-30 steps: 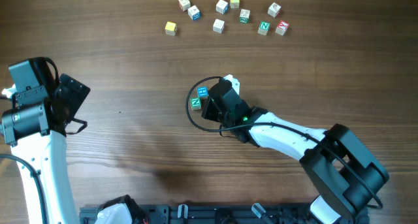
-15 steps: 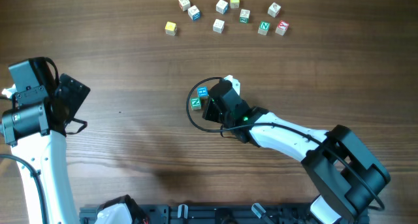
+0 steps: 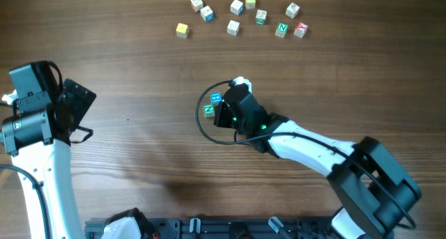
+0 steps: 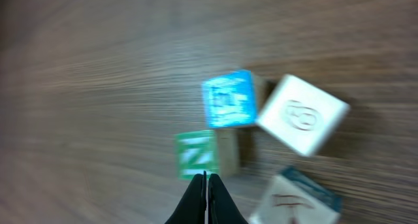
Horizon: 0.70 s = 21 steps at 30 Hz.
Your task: Form a circle
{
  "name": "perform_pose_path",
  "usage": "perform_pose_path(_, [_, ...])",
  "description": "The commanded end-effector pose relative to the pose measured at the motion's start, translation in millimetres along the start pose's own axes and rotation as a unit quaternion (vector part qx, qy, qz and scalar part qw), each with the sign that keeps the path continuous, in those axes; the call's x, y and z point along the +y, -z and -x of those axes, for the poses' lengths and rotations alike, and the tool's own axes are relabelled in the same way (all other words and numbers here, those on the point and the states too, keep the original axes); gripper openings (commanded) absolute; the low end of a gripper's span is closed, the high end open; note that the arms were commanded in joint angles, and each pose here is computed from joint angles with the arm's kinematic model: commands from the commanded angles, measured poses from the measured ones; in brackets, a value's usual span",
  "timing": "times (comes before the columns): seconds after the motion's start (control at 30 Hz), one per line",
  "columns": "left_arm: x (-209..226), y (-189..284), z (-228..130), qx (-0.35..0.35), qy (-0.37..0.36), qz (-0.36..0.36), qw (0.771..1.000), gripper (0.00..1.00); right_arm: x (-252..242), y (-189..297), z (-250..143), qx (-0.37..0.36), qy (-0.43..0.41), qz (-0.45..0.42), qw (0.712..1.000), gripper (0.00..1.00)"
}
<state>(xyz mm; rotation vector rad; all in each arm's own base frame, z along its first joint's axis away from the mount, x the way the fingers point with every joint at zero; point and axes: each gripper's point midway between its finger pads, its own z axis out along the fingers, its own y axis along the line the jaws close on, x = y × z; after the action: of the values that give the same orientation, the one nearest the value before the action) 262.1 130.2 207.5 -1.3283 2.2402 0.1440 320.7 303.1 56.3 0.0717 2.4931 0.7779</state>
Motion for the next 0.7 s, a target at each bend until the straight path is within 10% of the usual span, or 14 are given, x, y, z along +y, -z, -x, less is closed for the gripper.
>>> perform_pose_path(0.0, [2, 0, 5, -0.007, 0.010, 0.005, 1.000, 1.00, 12, 10, 3, -0.001, 0.029, 0.022, 0.999, 0.05])
perform_pose_path(0.67, [2, 0, 5, -0.007, 0.010, 0.005, 1.000, 1.00, -41, -10, -28, 0.038, -0.043, -0.080, 0.995, 0.05])
